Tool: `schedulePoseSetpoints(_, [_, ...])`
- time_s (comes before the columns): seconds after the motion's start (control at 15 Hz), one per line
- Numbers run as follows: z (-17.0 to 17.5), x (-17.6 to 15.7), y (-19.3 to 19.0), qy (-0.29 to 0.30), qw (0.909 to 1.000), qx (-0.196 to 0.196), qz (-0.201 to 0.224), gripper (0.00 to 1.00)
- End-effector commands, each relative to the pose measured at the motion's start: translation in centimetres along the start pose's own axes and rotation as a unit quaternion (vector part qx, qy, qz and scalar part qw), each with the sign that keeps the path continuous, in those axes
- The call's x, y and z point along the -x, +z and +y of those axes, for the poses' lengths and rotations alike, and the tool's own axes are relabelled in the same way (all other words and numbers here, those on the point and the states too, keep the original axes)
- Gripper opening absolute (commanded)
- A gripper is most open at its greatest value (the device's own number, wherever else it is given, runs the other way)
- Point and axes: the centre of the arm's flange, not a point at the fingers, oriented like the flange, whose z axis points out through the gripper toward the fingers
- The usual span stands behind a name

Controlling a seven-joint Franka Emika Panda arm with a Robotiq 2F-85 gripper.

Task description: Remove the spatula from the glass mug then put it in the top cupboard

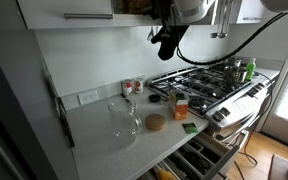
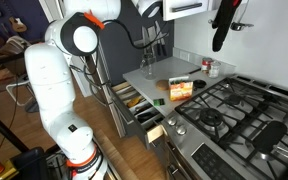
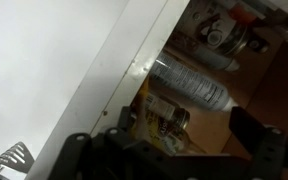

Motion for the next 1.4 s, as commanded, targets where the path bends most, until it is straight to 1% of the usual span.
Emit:
schedulePoseSetpoints(0.0, [-0.5, -0.7, 0.7, 0.005, 0.9997, 0.017, 0.018, 1.00])
schedulePoseSetpoints(0.2, [-1.0, -0.4, 0.1, 0.006, 0.9999, 0.009, 0.000, 1.00])
schedulePoseSetpoints(0.47, [-3.1, 0.8, -1.5, -0.008, 0.9998, -0.005, -0.016, 1.00])
schedulePoseSetpoints(0.6, [-4.0, 1.4, -2.2, -0.013, 0.9996, -0.002, -0.024, 1.00])
schedulePoseSetpoints(0.93, [-3.5, 2.2, -4.1, -0.051, 0.9960, 0.035, -0.065, 1.00])
schedulePoseSetpoints(1.13, [-3.8, 2.2, -5.1, -0.071, 0.9938, 0.041, -0.076, 1.00])
schedulePoseSetpoints(1.33, [-4.8, 2.6, -7.4, -0.098, 0.9896, 0.048, -0.093, 1.00])
